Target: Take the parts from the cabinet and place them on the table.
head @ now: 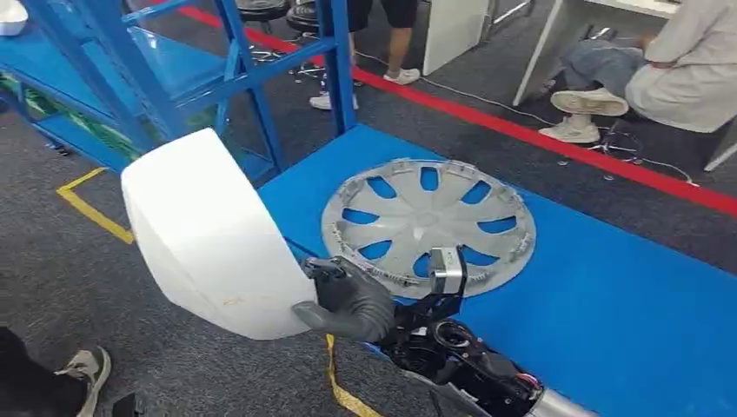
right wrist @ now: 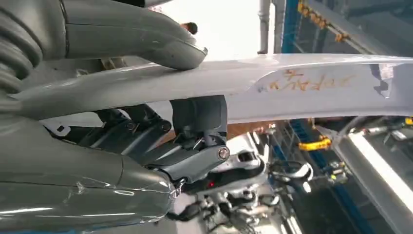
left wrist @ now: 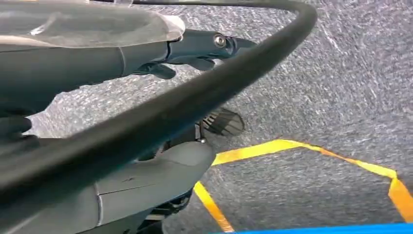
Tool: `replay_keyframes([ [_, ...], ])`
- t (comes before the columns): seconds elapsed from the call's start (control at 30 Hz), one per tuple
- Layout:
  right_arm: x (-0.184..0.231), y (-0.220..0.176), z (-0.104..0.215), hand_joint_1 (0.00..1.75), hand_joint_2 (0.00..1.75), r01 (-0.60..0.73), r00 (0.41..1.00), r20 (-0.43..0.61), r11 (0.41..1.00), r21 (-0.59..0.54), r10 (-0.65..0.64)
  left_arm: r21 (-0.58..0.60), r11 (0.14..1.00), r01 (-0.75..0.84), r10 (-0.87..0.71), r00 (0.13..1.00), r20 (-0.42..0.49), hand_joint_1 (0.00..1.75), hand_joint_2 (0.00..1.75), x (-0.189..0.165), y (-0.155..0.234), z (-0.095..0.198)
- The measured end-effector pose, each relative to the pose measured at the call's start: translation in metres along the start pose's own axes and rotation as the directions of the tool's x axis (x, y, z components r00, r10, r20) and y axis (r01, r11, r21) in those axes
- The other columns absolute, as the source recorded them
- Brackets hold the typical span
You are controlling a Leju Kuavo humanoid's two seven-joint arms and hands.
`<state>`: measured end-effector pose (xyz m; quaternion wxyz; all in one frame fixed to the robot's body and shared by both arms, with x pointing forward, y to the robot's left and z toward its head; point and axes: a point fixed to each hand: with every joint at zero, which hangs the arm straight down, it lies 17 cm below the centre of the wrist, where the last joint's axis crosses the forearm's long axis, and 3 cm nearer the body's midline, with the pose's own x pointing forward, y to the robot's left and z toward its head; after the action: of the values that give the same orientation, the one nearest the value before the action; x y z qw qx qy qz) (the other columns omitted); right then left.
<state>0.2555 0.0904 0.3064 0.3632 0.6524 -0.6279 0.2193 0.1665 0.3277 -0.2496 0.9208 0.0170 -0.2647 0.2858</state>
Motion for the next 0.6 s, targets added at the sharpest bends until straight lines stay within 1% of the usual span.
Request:
replay_keyframes([
  [0.07, -0.0002, -0.0008, 0.0002, 1.75, 1.75, -0.002, 1.0, -0.001, 1.0, -0.004, 0.002, -0.006, 1.0, -0.003, 0.003, 1.0, -0.002, 0.0, 1.75, -0.0007, -0.0044, 0.0001],
  [0.23, -0.0002, -0.0009, -0.0004, 1.75, 1.75, -0.008, 1.0, -0.005, 1.0, -0.006, 0.007, -0.002, 1.0, -0.001, 0.001, 1.0, -0.012, 0.0, 1.75, -0.006, 0.0005, 0.0016],
  [0.6, -0.0006, -0.0032, 0.0027, 1.75, 1.75, -0.012, 1.0, -0.007, 1.0, -0.02, 0.012, -0.014, 1.0, -0.003, 0.002, 1.0, -0.009, 0.0, 1.75, 0.0003, -0.0056, -0.0004],
])
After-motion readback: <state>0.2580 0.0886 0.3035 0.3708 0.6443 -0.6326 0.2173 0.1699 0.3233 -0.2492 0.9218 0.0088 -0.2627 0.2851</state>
